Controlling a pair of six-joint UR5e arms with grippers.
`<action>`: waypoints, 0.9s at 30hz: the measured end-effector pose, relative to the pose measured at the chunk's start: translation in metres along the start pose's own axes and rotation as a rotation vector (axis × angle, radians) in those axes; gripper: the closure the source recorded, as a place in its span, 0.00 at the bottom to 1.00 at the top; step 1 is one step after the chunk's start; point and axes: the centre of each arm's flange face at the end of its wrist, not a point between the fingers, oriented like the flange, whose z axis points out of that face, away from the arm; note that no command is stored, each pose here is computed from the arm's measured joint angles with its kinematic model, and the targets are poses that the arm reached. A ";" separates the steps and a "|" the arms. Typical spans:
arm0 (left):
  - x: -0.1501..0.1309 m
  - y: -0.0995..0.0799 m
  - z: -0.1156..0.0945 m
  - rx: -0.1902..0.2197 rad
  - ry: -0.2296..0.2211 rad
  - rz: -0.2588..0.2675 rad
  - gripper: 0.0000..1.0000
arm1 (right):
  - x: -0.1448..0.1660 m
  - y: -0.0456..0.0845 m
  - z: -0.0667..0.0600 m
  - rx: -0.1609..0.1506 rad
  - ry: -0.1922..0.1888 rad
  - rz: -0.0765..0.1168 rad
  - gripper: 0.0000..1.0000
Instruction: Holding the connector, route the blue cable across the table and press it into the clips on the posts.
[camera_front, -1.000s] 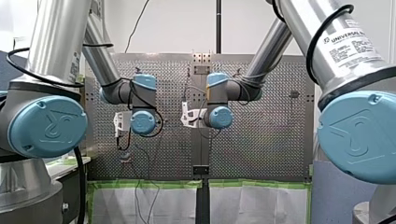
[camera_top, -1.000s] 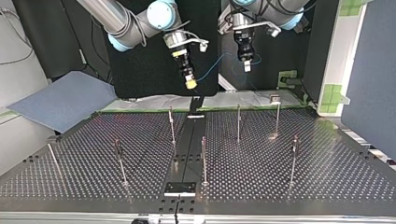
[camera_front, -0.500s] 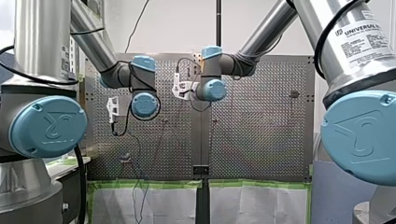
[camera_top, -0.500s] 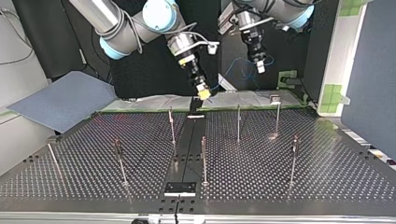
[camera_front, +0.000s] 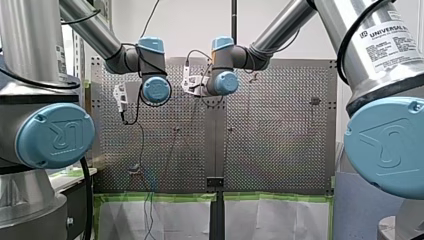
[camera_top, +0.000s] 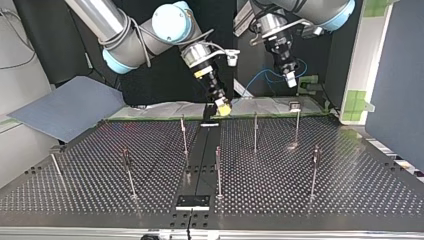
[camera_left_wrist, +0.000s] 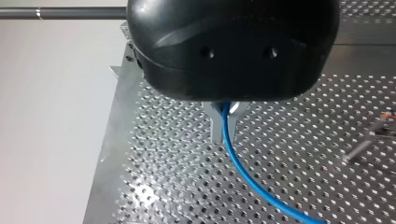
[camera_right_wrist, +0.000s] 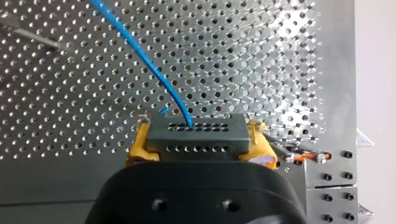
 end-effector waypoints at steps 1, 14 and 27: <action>-0.002 -0.002 0.002 0.000 0.000 0.000 1.00 | 0.003 0.000 0.001 0.001 0.001 0.002 1.00; -0.018 0.005 0.037 -0.047 0.006 0.023 1.00 | 0.053 -0.012 0.021 0.020 0.045 0.014 1.00; -0.048 0.014 0.085 -0.048 -0.032 -0.003 1.00 | 0.095 -0.021 0.036 0.039 0.105 0.025 1.00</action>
